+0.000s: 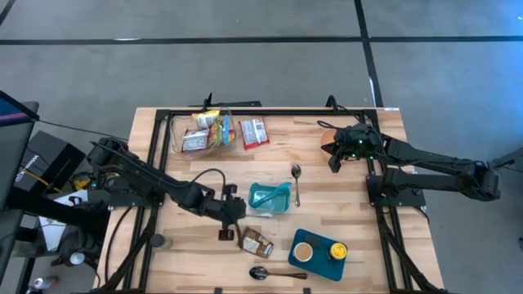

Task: Pick & Place Food Item
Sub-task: Put the silver tablespoon into the green bin

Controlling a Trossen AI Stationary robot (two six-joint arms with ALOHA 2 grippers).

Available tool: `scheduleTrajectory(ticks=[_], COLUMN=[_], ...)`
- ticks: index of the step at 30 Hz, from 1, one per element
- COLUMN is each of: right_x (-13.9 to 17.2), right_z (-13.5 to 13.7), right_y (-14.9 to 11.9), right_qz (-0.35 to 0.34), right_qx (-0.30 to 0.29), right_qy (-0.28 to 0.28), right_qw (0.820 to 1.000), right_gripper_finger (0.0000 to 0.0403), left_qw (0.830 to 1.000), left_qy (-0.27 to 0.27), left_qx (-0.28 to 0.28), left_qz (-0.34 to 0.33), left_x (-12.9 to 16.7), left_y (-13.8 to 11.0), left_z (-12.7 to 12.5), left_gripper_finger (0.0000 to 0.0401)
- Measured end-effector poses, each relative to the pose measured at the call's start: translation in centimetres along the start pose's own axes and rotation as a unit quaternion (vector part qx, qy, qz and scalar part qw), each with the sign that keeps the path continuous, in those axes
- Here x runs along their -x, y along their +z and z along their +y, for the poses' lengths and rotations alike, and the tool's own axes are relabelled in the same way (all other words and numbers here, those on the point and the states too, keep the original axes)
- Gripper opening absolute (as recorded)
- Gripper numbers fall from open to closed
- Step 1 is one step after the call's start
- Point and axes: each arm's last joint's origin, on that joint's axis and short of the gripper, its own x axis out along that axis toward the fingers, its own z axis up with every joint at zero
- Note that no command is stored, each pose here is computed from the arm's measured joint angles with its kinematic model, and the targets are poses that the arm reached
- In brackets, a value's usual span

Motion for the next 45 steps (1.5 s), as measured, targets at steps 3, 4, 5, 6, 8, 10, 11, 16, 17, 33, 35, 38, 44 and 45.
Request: scheduleTrajectory(ticks=[3, 4, 5, 6, 8, 10, 11, 16, 17, 33, 35, 38, 44, 45], right_x=[0.0, 0.0, 0.0, 0.0, 0.0, 0.0, 0.0, 0.0, 0.0, 0.0, 0.0, 0.0, 0.0, 0.0], right_z=[0.0, 0.0, 0.0, 0.0, 0.0, 0.0, 0.0, 0.0, 0.0, 0.0, 0.0, 0.0, 0.0, 0.0], right_y=[0.0, 0.0, 0.0, 0.0, 0.0, 0.0, 0.0, 0.0, 0.0, 0.0, 0.0, 0.0, 0.0, 0.0], right_qz=[0.000, 0.000, 0.000, 0.000, 0.000, 0.000, 0.000, 0.000, 0.000, 0.000, 0.000, 0.000, 0.000, 0.000], right_qx=[0.000, 0.000, 0.000, 0.000, 0.000, 0.000, 0.000, 0.000, 0.000, 0.000, 0.000, 0.000, 0.001, 0.001], right_qy=[0.000, 0.000, 0.000, 0.000, 0.000, 0.000, 0.000, 0.000, 0.000, 0.000, 0.000, 0.000, 0.000, 0.000], right_qw=[1.000, 1.000, 1.000, 1.000, 1.000, 1.000, 1.000, 1.000, 1.000, 1.000, 1.000, 1.000, 1.000, 1.000], right_gripper_finger=[0.0000, 0.0000, 0.0000, 0.0000, 0.0000, 0.0000, 0.0000, 0.0000, 0.0000, 0.0000, 0.0000, 0.0000, 0.0000, 0.0000], left_qw=[0.999, 0.999, 0.998, 0.998, 0.996, 0.994, 0.993, 0.985, 0.982, 0.947, 0.947, 0.950, 0.953, 0.954], left_qy=[0.015, 0.022, 0.028, 0.033, 0.047, 0.060, 0.064, 0.085, 0.092, 0.137, 0.140, 0.143, 0.145, 0.146], left_qx=[0.008, 0.010, 0.012, 0.015, 0.020, 0.027, 0.031, 0.058, 0.066, 0.147, 0.139, 0.125, 0.119, 0.118], left_qz=[-0.031, -0.038, -0.047, -0.057, -0.070, -0.088, -0.095, -0.141, -0.153, -0.250, -0.253, -0.250, -0.238, -0.234], left_x=[0.5, 0.7, 0.8, 0.9, 1.1, 1.1, 1.1, 1.1, 1.1, 0.8, 0.2, -1.1, -4.3, -4.8], left_y=[0.6, 0.7, 0.9, 1.0, 1.3, 1.6, 1.7, 2.8, 3.0, 5.5, 5.6, 5.5, 4.9, 4.7], left_z=[0.1, 0.2, 0.2, 0.3, 0.4, 0.5, 0.6, 1.3, 1.6, 5.5, 5.5, 5.2, 4.8, 4.7], left_gripper_finger=[0.0013, 0.0013, 0.0012, 0.0012, 0.0013, 0.0015, 0.0015, 0.0015, 0.0016, 0.0016, 0.0018, 0.0015, 0.0013, 0.0014])
